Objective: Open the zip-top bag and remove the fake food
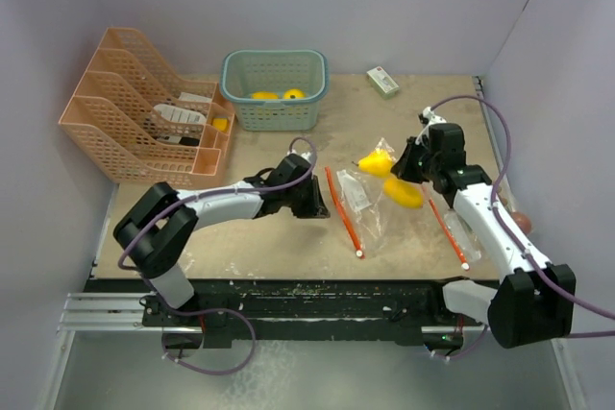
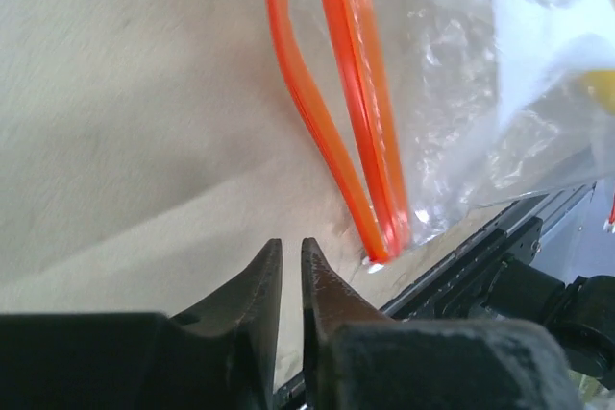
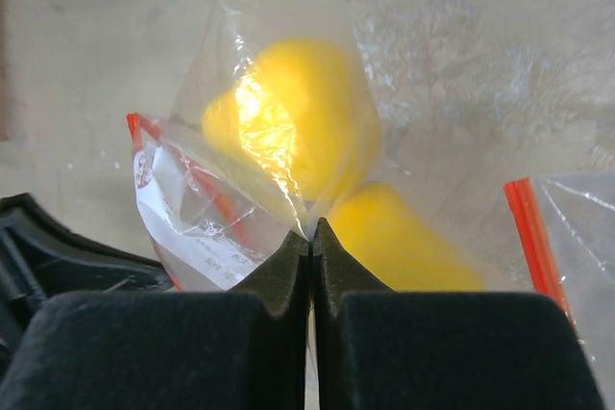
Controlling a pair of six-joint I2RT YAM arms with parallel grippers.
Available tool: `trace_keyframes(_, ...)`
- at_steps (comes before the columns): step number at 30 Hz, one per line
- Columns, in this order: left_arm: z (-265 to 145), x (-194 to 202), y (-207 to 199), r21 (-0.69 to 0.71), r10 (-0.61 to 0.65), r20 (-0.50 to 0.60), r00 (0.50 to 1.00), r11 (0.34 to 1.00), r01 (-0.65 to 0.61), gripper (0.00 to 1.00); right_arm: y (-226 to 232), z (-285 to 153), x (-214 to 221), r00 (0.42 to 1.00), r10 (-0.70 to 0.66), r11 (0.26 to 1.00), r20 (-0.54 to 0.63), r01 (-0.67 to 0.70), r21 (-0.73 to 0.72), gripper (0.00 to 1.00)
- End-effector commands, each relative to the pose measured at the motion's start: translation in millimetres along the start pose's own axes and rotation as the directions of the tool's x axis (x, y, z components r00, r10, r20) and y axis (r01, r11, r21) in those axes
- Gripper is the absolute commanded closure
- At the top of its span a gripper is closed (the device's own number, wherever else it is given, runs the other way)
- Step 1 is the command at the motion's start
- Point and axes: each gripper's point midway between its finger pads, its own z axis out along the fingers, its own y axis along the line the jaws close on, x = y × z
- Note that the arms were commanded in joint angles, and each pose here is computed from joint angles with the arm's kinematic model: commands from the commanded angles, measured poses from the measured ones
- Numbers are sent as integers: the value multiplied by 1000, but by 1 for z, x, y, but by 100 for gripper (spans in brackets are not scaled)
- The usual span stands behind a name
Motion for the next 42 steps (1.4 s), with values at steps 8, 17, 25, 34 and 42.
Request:
trace_keyframes(8, -62, -11, -16, 227, -88, 202, 975, 973, 41, 32, 10, 2, -2, 1000, 17, 998, 11, -17, -53, 100)
trace_keyframes(17, -26, -35, -54, 288, -2, 186, 983, 956, -53, 6, 16, -1, 0, 1000, 30, 996, 8, -30, -83, 100)
trace_keyframes(25, 8, -67, -79, 261, 36, 179, 983, 962, -83, 18, 17, -4, 5, 1000, 23, 995, -5, -23, -95, 100)
trace_keyframes(34, 2, -65, -85, 281, 43, 141, 989, 956, -82, 90, 9, 2, 4, 1000, 22, 999, -12, -22, -49, 100)
trace_keyframes(42, -29, -64, -47, 251, -16, 160, 987, 968, -25, 100, -7, 14, 17, 997, 38, 999, -64, -36, 24, 100)
